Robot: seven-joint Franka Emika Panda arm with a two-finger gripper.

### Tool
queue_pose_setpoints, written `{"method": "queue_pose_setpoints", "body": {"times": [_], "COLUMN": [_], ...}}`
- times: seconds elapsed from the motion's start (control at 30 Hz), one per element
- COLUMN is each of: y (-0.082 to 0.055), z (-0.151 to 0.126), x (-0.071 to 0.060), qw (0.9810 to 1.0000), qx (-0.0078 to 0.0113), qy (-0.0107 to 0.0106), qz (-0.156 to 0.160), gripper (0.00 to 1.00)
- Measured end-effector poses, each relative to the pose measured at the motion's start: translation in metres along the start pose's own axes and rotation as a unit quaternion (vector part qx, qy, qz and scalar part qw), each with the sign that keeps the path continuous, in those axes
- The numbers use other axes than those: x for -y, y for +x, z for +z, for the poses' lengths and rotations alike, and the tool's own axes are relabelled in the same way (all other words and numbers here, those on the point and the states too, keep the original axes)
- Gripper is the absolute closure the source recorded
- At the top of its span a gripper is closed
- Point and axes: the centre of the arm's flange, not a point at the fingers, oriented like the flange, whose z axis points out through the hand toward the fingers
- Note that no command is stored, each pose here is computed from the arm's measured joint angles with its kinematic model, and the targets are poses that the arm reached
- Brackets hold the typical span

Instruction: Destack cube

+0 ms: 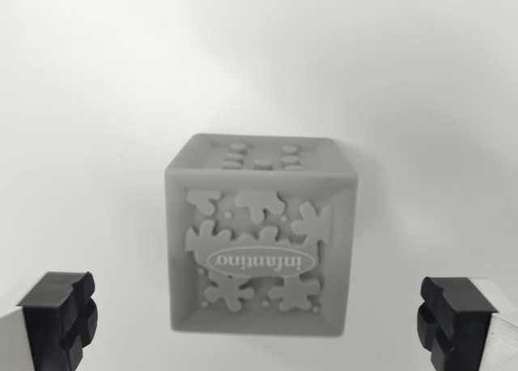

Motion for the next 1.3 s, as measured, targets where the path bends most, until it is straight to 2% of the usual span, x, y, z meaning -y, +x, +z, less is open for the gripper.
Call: {"method": "queue_pose_setpoints", "body": {"times": [0.33,0.83,1.2,1.3], "y": [0.001,0.000,0.000,0.000], "z": [-0.039,-0.104,-0.150,-0.162], "x": [0.000,0.000,-0.001,-0.001], "qw": [1.0000,1.0000,1.0000,1.0000], "qx": [-0.0011,-0.0008,-0.0016,-0.0013], "qy": [-0.0004,-0.0008,-0.0013,-0.0016], "qz": [0.000,0.000,-0.001,-0.001], "gripper": [0.00,0.00,0.00,0.00]}}
